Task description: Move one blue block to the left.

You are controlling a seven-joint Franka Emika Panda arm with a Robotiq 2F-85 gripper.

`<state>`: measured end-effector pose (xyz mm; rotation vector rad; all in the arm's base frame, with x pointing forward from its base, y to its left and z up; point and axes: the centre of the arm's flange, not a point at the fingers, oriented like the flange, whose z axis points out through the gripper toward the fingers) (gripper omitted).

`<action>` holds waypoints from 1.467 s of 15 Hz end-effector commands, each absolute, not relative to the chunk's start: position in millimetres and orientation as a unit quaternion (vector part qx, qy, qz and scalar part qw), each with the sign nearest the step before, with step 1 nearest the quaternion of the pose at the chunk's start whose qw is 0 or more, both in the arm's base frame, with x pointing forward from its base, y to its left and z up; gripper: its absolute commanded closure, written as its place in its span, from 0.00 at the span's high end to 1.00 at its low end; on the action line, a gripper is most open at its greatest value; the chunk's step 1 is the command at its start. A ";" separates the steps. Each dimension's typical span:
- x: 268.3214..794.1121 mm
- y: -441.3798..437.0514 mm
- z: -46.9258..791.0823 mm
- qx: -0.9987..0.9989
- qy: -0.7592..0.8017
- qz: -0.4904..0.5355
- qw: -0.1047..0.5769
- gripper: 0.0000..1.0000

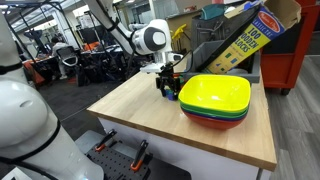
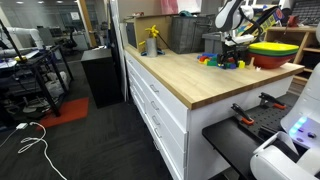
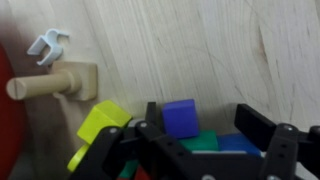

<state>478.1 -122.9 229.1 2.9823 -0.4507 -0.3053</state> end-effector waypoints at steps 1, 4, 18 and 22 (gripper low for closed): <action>494.2 -129.1 230.0 0.985 -0.134 -0.098 0.054 0.49; 490.6 -130.8 234.3 0.984 -0.136 -0.100 0.053 0.27; 444.3 -94.1 290.9 0.980 -0.128 -0.151 0.031 0.07; 448.3 -64.1 315.3 0.982 -0.126 -0.143 0.004 0.07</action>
